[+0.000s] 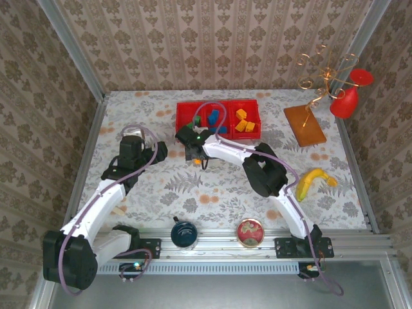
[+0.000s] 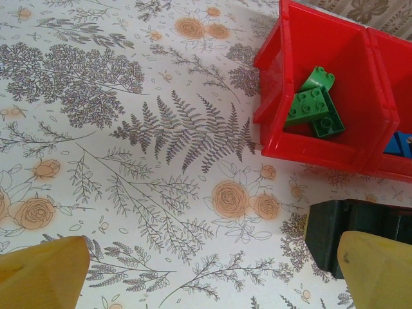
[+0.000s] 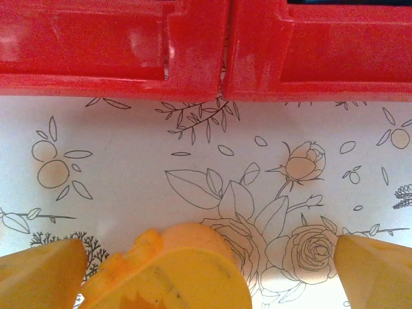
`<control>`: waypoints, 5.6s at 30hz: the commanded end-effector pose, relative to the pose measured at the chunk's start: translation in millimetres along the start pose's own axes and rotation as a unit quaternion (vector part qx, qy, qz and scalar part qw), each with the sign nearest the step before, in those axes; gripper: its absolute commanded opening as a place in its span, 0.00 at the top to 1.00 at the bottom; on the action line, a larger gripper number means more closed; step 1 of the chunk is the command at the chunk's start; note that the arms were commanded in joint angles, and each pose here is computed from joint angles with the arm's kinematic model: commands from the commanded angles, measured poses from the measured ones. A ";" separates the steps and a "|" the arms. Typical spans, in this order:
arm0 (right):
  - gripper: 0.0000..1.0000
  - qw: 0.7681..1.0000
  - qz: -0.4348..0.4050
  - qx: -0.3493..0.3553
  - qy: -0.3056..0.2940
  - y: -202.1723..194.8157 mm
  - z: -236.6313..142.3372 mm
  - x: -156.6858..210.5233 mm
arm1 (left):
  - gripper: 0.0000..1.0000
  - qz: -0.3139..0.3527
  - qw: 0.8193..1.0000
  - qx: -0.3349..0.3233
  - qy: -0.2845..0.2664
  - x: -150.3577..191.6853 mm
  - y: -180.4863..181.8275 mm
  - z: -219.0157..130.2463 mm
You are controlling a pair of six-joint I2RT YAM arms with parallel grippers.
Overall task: Sort the legos into containers by color
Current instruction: Pick up the lego from the center of the table, then place the lego in the container, then pick up the lego from the middle-right of the table.
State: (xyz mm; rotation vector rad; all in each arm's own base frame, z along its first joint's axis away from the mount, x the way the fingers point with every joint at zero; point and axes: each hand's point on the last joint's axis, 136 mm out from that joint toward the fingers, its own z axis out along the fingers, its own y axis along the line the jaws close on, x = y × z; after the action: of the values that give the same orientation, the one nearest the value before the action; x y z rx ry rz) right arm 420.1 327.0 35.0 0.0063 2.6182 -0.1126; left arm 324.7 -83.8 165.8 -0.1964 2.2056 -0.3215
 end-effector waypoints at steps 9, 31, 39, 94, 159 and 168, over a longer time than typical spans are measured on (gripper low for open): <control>0.12 1.000 0.008 0.009 0.007 -28.4 -5.6 12.7 | 0.00 -0.016 1.000 0.004 0.001 1.4 1.3 3.3; 0.55 0.997 -0.035 -0.067 0.031 -1.3 10.6 15.8 | 0.00 -0.017 1.000 0.006 0.002 1.8 0.7 2.9; 0.74 0.996 -0.035 -0.077 0.016 -7.9 -7.3 6.0 | 0.00 -0.015 1.000 0.006 -0.001 -1.4 -0.1 1.9; 0.72 0.996 0.036 0.007 -0.079 -193.8 -5.2 -149.1 | 0.00 -0.012 1.000 -0.003 -0.002 -3.8 2.8 -2.0; 0.03 0.989 0.123 0.007 -0.082 -245.7 -105.6 -73.1 | 0.00 -0.015 1.000 0.005 -0.011 -7.0 2.4 -6.2; 0.00 0.986 0.160 0.033 -0.040 -269.0 -108.8 -7.6 | 0.00 -0.015 1.000 0.004 -0.013 -7.0 3.1 -8.9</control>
State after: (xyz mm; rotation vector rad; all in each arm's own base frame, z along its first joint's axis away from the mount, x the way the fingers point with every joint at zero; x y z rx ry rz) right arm 384.4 81.3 157.4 0.3471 2.4869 -0.0468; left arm 322.6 -81.5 169.8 -0.2093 2.1975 -0.3367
